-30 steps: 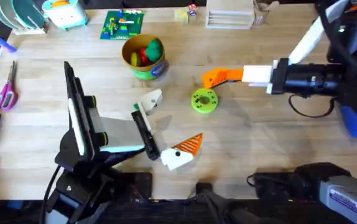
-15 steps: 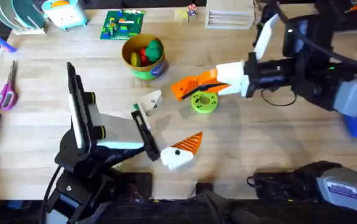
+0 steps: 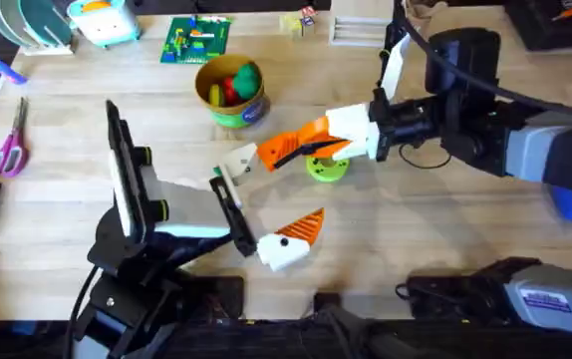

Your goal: Pick up the gripper from the table and insert it into the empty holder that is missing its gripper. Then pick up a screw, insert it into the mounting hole, and use the screwdriver to tighten it. Finally, clean up the table by picking up the vegetable and placing it into the bucket.

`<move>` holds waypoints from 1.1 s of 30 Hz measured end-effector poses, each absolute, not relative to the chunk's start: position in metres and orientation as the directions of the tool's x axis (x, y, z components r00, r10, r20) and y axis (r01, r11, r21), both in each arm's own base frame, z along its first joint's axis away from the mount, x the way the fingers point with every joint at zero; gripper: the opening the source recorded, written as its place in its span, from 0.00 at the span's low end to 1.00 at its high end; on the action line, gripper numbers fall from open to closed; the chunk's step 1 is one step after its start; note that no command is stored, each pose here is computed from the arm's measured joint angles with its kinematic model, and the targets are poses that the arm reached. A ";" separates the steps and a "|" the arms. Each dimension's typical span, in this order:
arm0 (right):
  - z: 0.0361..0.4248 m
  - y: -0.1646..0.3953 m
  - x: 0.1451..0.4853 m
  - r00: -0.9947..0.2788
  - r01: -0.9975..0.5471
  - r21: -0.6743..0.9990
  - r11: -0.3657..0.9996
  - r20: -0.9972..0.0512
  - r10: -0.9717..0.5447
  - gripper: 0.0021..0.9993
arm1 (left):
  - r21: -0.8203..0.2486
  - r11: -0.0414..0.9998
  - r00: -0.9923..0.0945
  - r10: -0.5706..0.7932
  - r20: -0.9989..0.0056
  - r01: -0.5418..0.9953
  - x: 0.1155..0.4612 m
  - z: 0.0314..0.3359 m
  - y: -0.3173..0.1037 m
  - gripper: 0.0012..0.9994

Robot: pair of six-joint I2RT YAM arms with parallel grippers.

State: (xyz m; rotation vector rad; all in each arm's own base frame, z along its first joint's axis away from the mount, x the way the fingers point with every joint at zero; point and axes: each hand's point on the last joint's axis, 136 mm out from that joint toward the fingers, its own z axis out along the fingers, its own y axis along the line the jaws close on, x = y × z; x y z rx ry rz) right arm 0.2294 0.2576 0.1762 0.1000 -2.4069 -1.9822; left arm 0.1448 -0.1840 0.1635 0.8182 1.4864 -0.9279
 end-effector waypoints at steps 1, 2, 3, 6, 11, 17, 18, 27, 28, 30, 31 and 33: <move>0.176 0.258 0.229 -0.998 -0.031 0.981 0.190 -0.019 -0.065 0.01 | -0.104 0.446 -0.113 -0.008 -0.994 0.889 0.145 0.163 -0.184 0.99; 0.177 0.258 0.228 -0.998 -0.028 0.982 0.187 -0.016 -0.067 0.01 | -0.104 0.447 -0.112 -0.008 -0.994 0.888 0.145 0.164 -0.184 0.99; 0.177 0.258 0.228 -0.997 -0.027 0.982 0.185 -0.014 -0.071 0.01 | -0.104 0.448 -0.112 -0.008 -0.994 0.888 0.145 0.164 -0.184 0.99; 0.178 0.258 0.226 -0.997 -0.022 0.984 0.179 -0.008 -0.079 0.01 | -0.104 0.451 -0.112 -0.008 -0.994 0.887 0.146 0.164 -0.184 0.99; 0.180 0.258 0.225 -0.996 -0.024 0.985 0.173 -0.010 -0.086 0.01 | -0.103 0.453 -0.112 -0.009 -0.994 0.885 0.146 0.164 -0.183 0.99; 0.180 0.258 0.224 -0.996 -0.024 0.985 0.170 -0.009 -0.091 0.01 | -0.103 0.454 -0.112 -0.009 -0.994 0.885 0.146 0.164 -0.183 0.99; 0.180 0.258 0.224 -0.996 -0.024 0.985 0.170 -0.009 -0.092 0.01 | -0.103 0.454 -0.112 -0.009 -0.994 0.885 0.146 0.164 -0.183 0.99; 0.187 0.267 0.218 -0.991 -0.066 0.987 0.145 -0.047 -0.128 0.01 | -0.101 0.457 -0.108 -0.009 -0.994 0.884 0.147 0.164 -0.183 0.99; 0.187 0.268 0.218 -0.991 -0.067 0.987 0.147 -0.049 -0.127 0.01 | -0.101 0.457 -0.108 -0.009 -0.994 0.884 0.147 0.164 -0.183 0.99; 0.185 0.272 0.217 -0.991 -0.073 0.985 0.156 -0.054 -0.125 0.01 | -0.101 0.460 -0.109 -0.010 -0.994 0.882 0.147 0.164 -0.183 0.99; 0.185 0.273 0.217 -0.991 -0.076 0.984 0.160 -0.056 -0.122 0.01 | -0.101 0.463 -0.109 -0.010 -0.994 0.881 0.148 0.164 -0.182 0.99; 0.183 0.274 0.218 -0.992 -0.080 0.983 0.168 -0.061 -0.114 0.01 | -0.102 0.471 -0.110 -0.011 -0.994 0.876 0.149 0.164 -0.182 0.99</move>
